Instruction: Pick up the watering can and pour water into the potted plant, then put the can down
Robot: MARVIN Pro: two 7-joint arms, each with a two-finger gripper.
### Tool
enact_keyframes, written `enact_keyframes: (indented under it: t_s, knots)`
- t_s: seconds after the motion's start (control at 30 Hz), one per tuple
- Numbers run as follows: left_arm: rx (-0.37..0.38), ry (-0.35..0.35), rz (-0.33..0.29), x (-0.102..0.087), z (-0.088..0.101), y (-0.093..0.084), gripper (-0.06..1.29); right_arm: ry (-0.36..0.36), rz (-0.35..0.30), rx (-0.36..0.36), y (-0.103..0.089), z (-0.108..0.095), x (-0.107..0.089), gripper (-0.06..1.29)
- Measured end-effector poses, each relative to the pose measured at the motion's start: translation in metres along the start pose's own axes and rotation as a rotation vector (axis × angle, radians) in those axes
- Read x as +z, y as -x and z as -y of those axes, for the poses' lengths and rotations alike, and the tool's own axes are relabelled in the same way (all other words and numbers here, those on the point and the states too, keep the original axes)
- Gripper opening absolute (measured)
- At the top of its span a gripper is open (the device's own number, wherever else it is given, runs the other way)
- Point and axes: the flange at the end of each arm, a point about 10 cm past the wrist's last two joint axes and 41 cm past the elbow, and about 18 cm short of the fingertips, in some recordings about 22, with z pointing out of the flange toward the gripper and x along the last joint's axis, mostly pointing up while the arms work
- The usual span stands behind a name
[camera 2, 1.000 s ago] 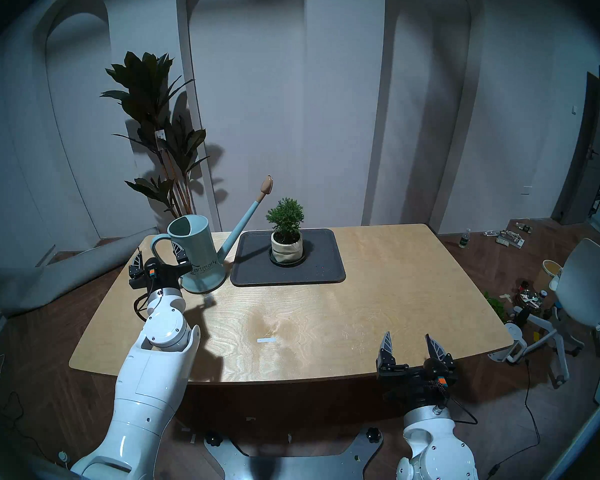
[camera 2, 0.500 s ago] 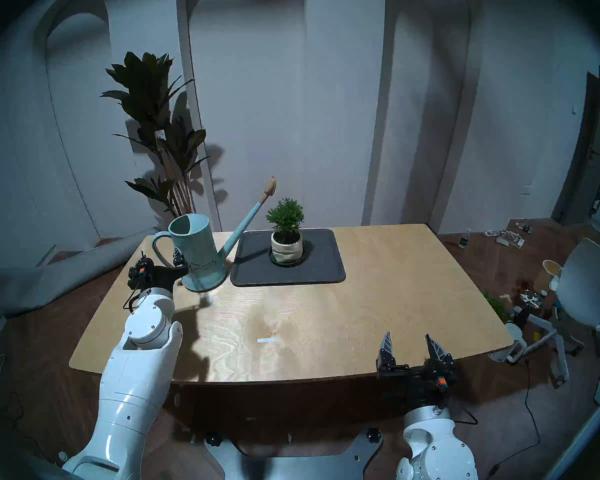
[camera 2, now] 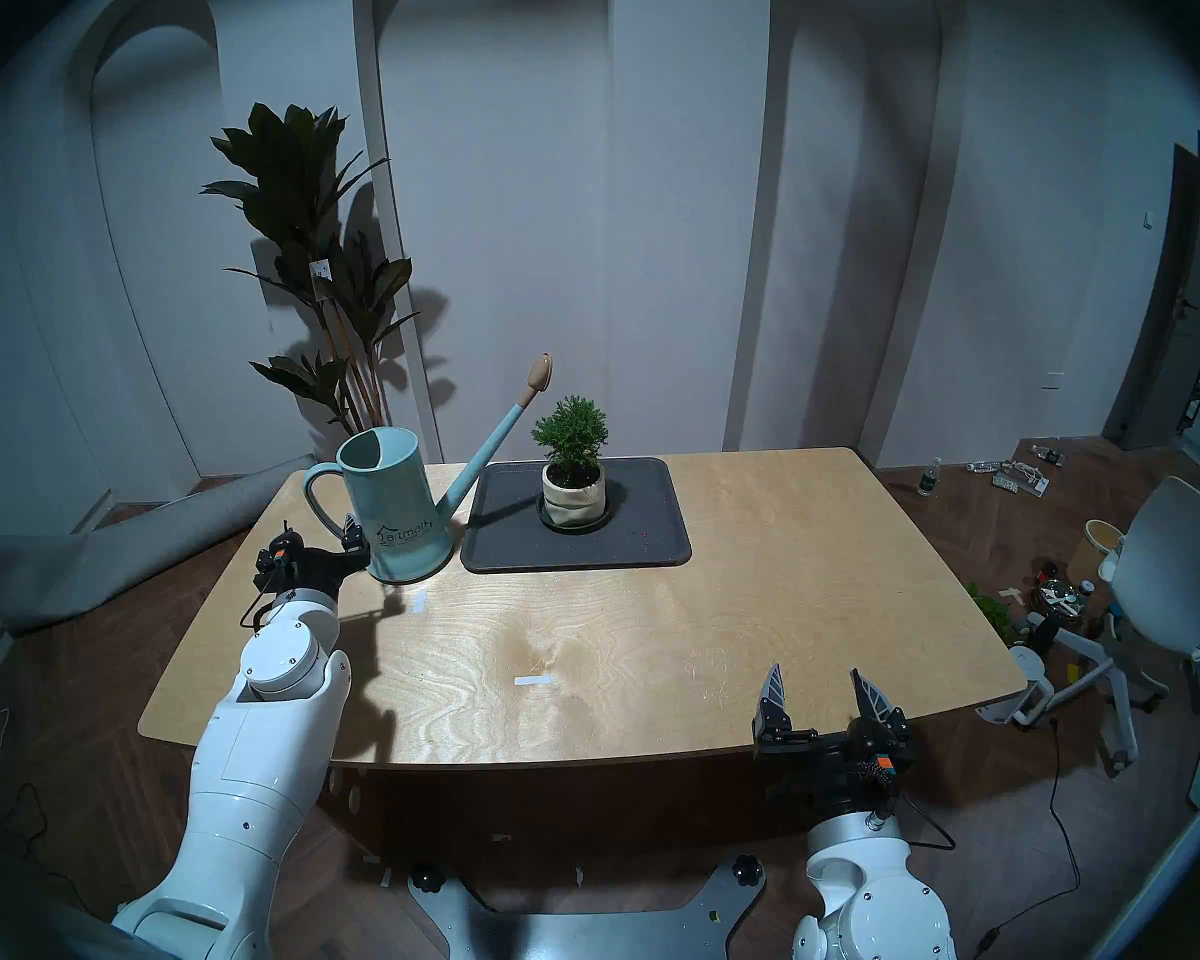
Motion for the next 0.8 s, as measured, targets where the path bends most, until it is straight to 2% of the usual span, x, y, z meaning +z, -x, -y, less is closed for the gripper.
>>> enact_keyframes:
  t_s: [0.8]
  knots:
    - [0.023, -0.028, -0.031, 0.052, 0.013, -0.018, 1.25, -0.001, 0.001, 0.001, 0.0, 0.0, 0.0, 1.25]
